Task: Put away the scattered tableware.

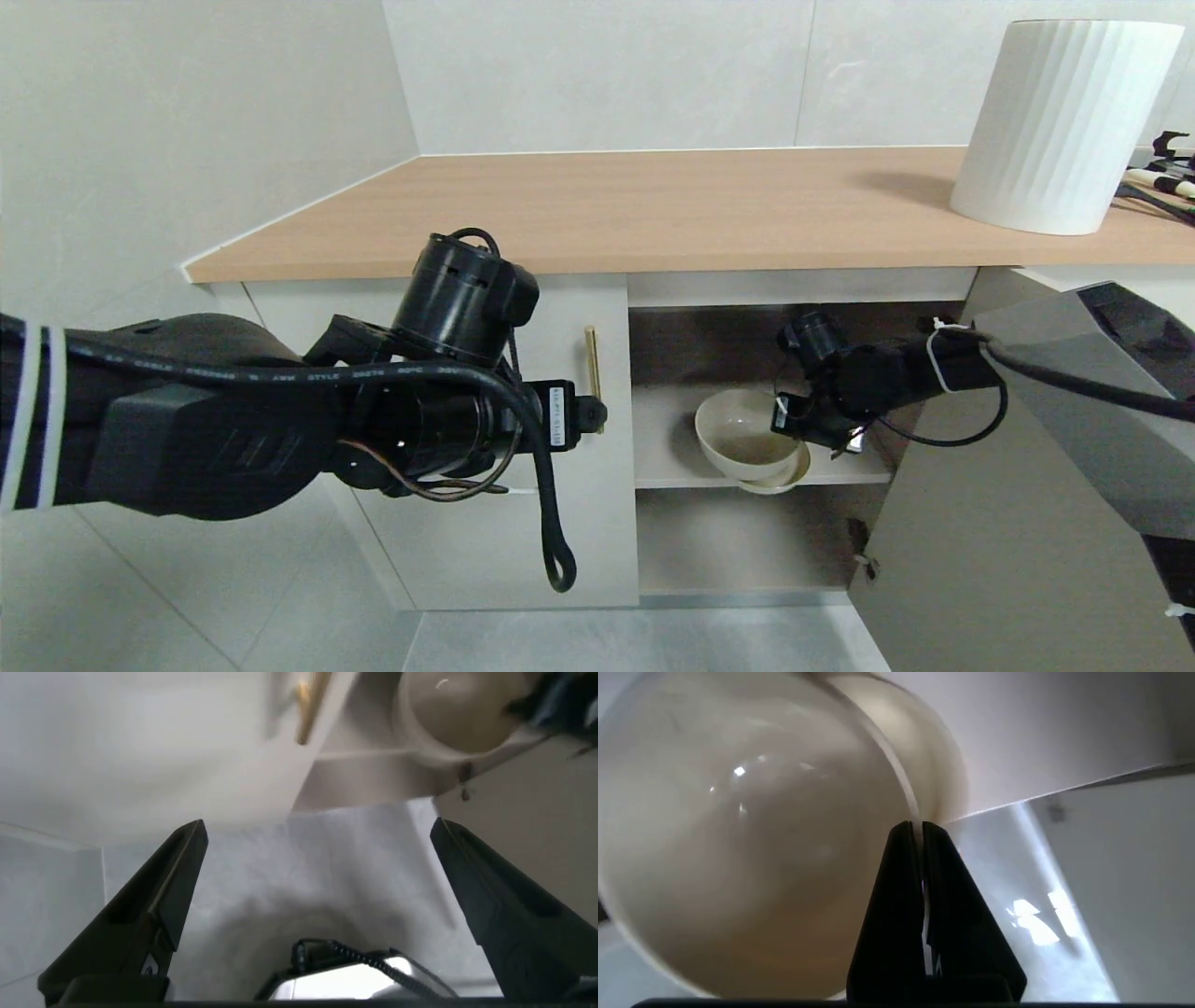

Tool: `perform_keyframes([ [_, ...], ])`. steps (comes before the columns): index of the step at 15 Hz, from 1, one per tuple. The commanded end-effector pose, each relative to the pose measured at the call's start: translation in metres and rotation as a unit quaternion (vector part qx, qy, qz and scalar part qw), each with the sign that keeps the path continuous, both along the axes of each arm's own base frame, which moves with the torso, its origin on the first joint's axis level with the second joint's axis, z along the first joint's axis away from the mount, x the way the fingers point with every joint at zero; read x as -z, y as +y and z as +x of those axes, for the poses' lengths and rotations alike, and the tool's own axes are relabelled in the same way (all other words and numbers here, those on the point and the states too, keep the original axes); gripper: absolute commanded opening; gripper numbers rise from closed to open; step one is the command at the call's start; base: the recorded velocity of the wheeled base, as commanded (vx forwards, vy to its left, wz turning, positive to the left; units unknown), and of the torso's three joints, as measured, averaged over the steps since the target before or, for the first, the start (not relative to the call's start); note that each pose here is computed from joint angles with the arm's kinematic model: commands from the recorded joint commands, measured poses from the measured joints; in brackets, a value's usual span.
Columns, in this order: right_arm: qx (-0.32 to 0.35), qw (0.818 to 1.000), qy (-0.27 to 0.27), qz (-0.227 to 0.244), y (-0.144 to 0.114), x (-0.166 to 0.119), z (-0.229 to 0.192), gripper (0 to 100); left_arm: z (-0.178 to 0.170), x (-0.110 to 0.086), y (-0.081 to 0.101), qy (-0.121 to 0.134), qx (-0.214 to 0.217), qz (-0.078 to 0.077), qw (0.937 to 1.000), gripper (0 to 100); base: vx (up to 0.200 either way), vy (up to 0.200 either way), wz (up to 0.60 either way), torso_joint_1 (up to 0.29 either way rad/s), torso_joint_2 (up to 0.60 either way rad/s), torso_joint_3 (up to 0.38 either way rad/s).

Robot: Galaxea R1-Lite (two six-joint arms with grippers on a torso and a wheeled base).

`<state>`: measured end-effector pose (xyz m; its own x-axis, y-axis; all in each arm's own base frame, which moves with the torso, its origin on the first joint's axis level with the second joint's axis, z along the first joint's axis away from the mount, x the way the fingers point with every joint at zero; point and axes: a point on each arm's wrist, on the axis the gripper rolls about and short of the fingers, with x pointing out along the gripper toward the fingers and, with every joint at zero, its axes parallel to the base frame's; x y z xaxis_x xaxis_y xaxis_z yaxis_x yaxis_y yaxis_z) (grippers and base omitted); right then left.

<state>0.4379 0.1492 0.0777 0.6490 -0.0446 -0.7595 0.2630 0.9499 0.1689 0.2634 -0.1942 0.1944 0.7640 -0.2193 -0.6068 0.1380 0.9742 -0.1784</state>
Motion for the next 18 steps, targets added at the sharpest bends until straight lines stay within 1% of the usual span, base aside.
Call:
perform_keyframes([
  [1, 0.003, 1.000, -0.018, 0.006, 0.002, -0.009, -0.006, 0, 0.000, 0.000, 0.000, 0.001, 0.000, 0.000, 1.0000, 100, 0.000, 0.000, 0.00, 0.000, 0.00, 0.000],
  [3, 0.013, 0.999, -0.029, -0.001, 0.004, -0.007, -0.005, 0, -0.001, -0.001, 0.000, -0.001, 0.000, -0.001, 1.0000, 100, 0.000, 0.000, 0.00, 0.000, 0.00, 0.000],
  [6, 0.016, 0.999, -0.030, -0.002, 0.003, -0.006, -0.004, 0, -0.001, -0.001, 0.000, -0.001, 0.000, 0.000, 1.0000, 100, 0.000, 0.000, 0.00, 0.000, 0.00, 0.000],
  [9, 0.029, 0.999, -0.035, -0.019, 0.004, 0.005, 0.000, 0, -0.001, -0.001, 0.001, -0.001, 0.000, -0.001, 1.0000, 100, 0.000, 0.000, 0.00, 0.000, 0.00, 0.000],
  [18, 0.030, 0.999, -0.032, -0.020, 0.003, 0.011, 0.003, 0, -0.001, -0.001, 0.001, -0.001, 0.000, -0.001, 1.0000, 100, 0.000, 0.000, 0.00, 0.000, 0.00, 0.000],
])
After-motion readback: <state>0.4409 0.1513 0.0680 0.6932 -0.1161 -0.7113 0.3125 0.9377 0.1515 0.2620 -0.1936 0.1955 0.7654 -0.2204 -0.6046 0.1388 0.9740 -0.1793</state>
